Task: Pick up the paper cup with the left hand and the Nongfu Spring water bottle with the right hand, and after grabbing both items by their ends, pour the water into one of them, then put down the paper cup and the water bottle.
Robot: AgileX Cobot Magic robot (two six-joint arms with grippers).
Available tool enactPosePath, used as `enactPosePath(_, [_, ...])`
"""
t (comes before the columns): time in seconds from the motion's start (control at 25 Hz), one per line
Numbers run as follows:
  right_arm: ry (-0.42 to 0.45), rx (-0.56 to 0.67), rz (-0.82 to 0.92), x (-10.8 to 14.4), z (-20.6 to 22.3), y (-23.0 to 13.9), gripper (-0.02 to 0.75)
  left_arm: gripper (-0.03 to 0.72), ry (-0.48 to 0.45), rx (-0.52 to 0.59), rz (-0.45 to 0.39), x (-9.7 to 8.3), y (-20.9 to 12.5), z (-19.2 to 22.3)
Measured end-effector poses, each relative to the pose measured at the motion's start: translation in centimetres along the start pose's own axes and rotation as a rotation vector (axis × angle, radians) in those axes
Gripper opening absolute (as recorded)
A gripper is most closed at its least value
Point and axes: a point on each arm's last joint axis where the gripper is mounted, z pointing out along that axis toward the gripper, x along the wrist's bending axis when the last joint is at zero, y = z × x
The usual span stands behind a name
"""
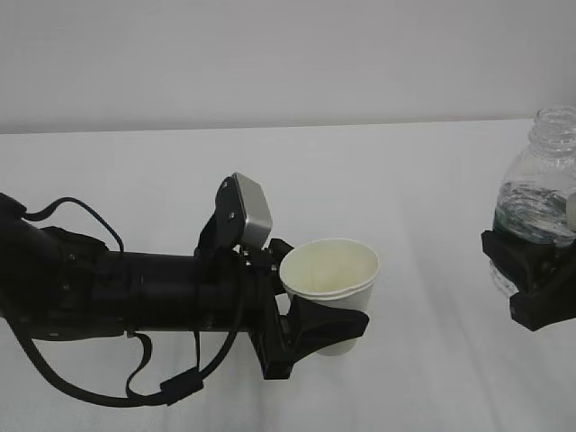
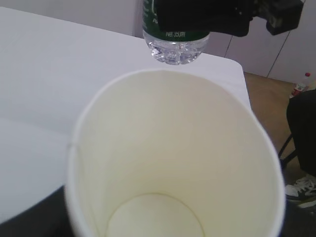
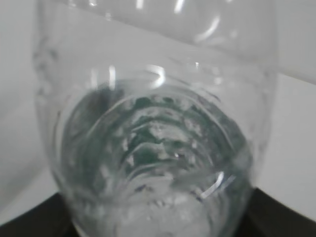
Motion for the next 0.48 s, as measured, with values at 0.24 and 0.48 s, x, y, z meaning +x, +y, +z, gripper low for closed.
enactPosePath(0.24, [0.004, 0.037, -0.007, 0.0, 0.0, -0.3, 0.428, 0.504, -0.006, 0.006, -0.027, -0.5, -0.7, 1.1])
enactPosePath(0.48, [0.025, 0.046, -0.048, 0.2, 0.0, -0.4, 0.428, 0.505, -0.013, -0.039, 0.017, -0.1, 1.0, 2.3])
